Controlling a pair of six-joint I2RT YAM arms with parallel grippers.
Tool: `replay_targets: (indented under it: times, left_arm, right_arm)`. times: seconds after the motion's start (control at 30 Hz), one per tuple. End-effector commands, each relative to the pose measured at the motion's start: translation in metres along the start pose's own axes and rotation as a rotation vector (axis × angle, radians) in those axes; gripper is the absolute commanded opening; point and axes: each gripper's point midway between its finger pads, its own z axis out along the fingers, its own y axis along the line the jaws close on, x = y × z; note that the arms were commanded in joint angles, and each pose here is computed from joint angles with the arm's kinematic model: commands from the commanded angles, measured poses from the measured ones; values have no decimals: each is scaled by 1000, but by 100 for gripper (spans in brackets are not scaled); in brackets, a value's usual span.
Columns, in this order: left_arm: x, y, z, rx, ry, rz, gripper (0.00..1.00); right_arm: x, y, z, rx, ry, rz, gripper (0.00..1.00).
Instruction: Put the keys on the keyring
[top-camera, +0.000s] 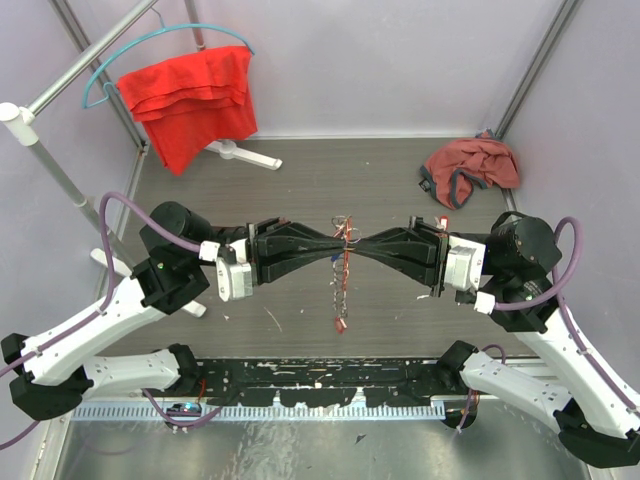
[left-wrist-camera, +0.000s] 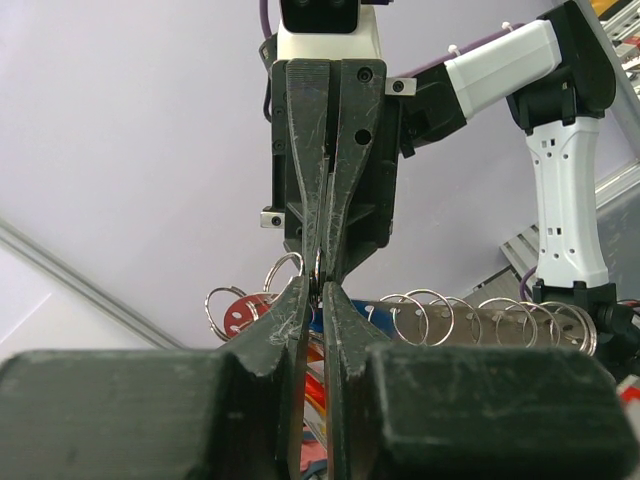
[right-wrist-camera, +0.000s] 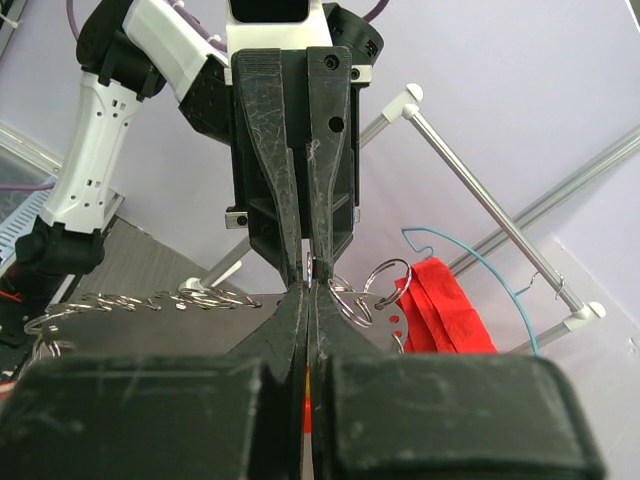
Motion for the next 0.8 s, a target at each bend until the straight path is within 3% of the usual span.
replay_targets:
  times: [0.0,0.27,0.37,0.57,0.77]
  left_arm:
    - [-5,0,2,4,-26,4,17]
    - [-1,4,2,-15,-9,3,0]
    - [1,4,2,-18,-1,10,0]
    - [9,3,-1,-23,31,38,0]
    - [12,0,-6,-21,42,113,0]
  right_arm:
    - [-12,-13,2,28,-24,-60,1]
    - [-14,-12,2,23,-28,-61,2]
    - [-15,-12,2,21,-28,-59,5]
    - [-16,-11,-3,16,17,-64,22]
    - [-15,-6,-14,19,85,-52,26]
